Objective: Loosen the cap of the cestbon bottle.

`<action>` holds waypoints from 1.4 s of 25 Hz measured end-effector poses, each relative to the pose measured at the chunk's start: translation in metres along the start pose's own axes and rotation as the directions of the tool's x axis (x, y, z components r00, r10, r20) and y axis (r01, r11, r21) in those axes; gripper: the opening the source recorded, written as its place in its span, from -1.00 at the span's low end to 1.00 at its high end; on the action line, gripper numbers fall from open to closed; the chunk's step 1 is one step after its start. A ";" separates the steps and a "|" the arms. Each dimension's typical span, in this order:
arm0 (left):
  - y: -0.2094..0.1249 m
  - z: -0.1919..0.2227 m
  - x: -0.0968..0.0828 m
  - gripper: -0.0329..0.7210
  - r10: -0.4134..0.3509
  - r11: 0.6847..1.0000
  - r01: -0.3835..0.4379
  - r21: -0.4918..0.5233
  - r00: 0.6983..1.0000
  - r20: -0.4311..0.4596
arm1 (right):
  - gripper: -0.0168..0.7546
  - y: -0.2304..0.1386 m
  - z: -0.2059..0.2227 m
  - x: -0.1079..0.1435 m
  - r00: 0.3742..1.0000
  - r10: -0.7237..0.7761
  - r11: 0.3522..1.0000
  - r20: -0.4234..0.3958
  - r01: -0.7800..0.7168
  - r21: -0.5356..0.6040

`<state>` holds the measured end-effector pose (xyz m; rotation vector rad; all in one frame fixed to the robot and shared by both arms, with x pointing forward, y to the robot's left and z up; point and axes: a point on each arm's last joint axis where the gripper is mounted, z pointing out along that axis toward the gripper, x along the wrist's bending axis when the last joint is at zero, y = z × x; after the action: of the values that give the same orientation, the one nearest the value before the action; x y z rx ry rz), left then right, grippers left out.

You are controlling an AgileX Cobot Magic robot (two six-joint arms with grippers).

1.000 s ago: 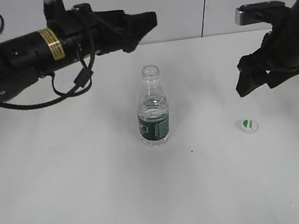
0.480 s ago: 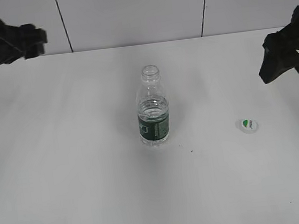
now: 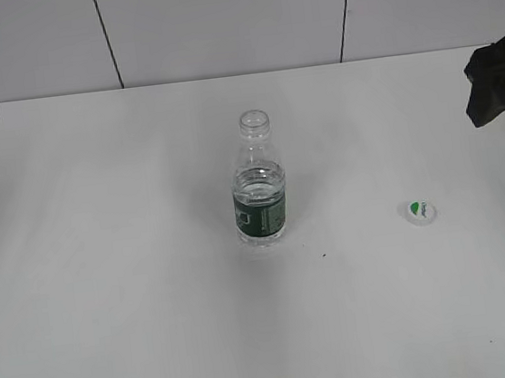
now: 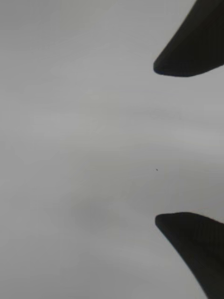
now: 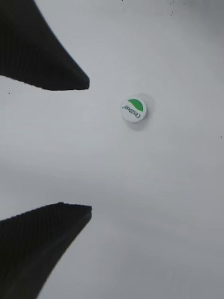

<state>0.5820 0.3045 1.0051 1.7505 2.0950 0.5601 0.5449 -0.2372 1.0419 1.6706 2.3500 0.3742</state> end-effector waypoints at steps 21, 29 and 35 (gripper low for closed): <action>0.000 -0.036 0.003 0.52 0.043 0.999 -0.042 -0.017 0.997 0.058 | 0.53 -0.012 -0.001 -0.050 0.984 0.164 0.986 0.070 -0.165 0.013; -0.018 -0.129 -0.001 0.47 0.185 0.977 -0.181 -0.108 0.982 0.026 | 0.53 -0.013 -0.002 -0.050 0.984 0.165 0.985 0.067 -0.167 0.030; -0.052 -0.187 -0.006 0.46 0.267 0.954 -0.256 -0.159 0.962 0.055 | 0.53 -0.016 -0.021 -0.047 0.983 0.167 0.986 0.070 -0.166 -0.021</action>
<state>0.4447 0.2761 1.1392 1.9405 1.7323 0.6940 0.5393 -0.2885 1.0581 1.8479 2.1577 0.3548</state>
